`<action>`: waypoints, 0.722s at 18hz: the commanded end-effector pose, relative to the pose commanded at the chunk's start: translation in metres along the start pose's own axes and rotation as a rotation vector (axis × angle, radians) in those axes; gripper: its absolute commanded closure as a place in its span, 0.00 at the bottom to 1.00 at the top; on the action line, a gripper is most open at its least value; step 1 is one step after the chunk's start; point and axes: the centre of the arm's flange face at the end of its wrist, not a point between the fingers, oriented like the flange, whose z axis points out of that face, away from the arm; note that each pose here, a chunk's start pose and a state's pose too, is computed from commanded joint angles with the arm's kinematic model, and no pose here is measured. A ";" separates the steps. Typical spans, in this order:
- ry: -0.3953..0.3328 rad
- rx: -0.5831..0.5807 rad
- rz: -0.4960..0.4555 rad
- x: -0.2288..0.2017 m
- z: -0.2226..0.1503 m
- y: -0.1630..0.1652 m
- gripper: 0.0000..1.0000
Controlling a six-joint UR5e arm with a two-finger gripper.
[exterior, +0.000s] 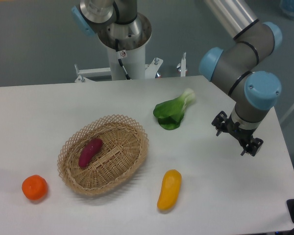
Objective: Pick up the mango from the table
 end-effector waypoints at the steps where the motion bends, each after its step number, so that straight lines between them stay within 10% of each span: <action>1: 0.001 0.011 0.000 0.000 0.000 -0.001 0.00; 13: 0.027 0.062 -0.255 0.018 0.015 -0.079 0.00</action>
